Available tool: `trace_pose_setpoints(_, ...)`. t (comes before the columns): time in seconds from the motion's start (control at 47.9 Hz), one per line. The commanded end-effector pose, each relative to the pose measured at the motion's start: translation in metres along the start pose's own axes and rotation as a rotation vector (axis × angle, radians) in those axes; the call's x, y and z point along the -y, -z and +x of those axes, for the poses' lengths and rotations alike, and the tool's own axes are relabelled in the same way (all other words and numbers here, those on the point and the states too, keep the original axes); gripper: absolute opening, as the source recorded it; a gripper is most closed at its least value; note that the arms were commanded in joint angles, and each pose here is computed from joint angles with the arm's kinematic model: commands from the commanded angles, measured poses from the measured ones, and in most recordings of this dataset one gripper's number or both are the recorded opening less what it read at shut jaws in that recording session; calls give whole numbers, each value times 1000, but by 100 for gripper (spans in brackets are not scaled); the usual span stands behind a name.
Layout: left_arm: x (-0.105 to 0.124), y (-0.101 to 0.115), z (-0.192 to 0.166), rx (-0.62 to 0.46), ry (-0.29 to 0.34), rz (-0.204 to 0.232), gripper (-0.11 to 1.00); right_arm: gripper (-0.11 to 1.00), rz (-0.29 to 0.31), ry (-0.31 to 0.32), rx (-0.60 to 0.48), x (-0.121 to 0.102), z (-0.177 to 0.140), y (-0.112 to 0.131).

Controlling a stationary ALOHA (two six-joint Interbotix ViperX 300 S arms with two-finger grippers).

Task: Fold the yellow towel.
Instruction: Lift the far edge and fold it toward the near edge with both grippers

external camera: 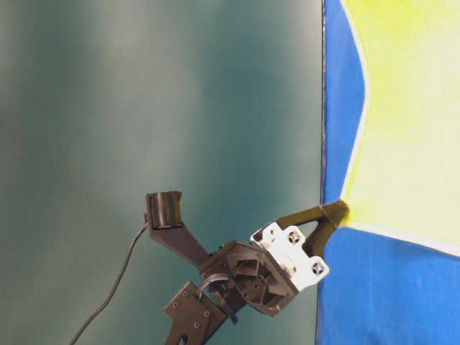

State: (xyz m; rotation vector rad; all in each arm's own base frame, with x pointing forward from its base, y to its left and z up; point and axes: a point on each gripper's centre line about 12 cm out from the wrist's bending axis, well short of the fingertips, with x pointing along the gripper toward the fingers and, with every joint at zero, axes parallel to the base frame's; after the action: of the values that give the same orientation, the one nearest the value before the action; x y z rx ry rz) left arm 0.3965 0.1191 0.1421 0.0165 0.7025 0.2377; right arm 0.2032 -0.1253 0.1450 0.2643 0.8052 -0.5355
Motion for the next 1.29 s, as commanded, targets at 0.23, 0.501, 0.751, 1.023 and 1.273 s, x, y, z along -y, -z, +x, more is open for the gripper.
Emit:
trace_pose_setpoints(0.23, 52, -7, -16, -7, 101, 59, 1, 3, -4, -76, -49, -28, -10, 4)
trace_pose_setpoints(0.501, 118, 4, -25, -53, 228, 113, 1, 3, -49, -212, -105, -74, -25, 26)
trace_pose_setpoints(0.751, 161, 9, -35, -62, 308, 122, 1, 3, -70, -337, -155, -115, -38, 46)
trace_pose_setpoints(1.023, 200, 9, -44, -62, 377, 110, 1, 3, -94, -418, -207, -143, -50, 64)
trace_pose_setpoints(1.273, 222, 10, -47, -63, 415, 128, 1, 3, -125, -485, -212, -162, -57, 72)
